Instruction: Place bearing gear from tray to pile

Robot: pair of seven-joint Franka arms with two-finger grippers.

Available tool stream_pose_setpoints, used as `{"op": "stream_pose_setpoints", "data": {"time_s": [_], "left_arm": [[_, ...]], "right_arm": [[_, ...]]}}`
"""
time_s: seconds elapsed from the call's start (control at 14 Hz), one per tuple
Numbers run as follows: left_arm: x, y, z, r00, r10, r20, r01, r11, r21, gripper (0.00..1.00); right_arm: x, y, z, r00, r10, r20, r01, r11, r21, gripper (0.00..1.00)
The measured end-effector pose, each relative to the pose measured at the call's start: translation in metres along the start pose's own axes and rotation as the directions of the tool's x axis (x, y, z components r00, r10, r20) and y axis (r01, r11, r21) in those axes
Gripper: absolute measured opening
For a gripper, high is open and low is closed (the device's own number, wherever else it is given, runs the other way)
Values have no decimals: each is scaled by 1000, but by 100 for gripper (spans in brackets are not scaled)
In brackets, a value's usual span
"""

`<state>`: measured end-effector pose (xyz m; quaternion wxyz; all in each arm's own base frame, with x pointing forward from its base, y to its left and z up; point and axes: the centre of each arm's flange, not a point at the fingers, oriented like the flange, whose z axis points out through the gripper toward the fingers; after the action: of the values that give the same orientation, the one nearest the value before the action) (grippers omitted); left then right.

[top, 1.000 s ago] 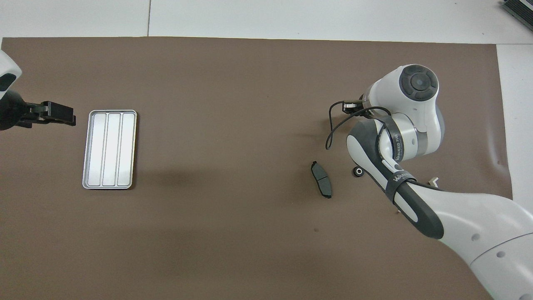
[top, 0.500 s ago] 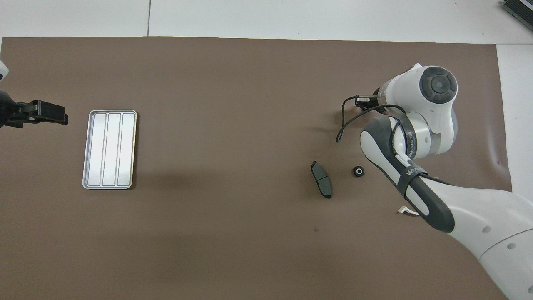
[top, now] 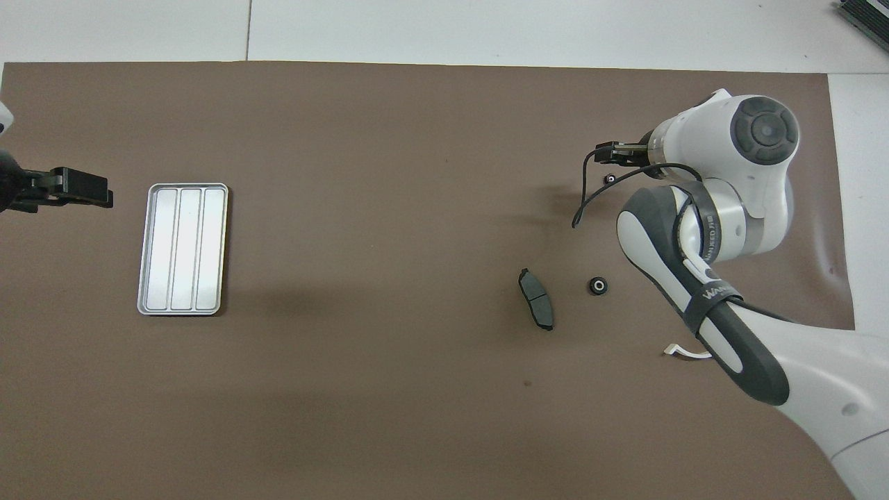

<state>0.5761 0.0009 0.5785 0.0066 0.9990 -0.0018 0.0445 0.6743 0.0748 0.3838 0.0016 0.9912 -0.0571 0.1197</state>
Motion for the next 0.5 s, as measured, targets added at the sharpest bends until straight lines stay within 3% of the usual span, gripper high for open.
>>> {"op": "stream_pose_setpoints", "data": {"time_s": [0.5], "left_arm": [[0,6,0,1000,11,-1,-11,1000,-1,100]], "right_arm": [[-30,27,-164,995,34,90,-29,998,-57,100]]}}
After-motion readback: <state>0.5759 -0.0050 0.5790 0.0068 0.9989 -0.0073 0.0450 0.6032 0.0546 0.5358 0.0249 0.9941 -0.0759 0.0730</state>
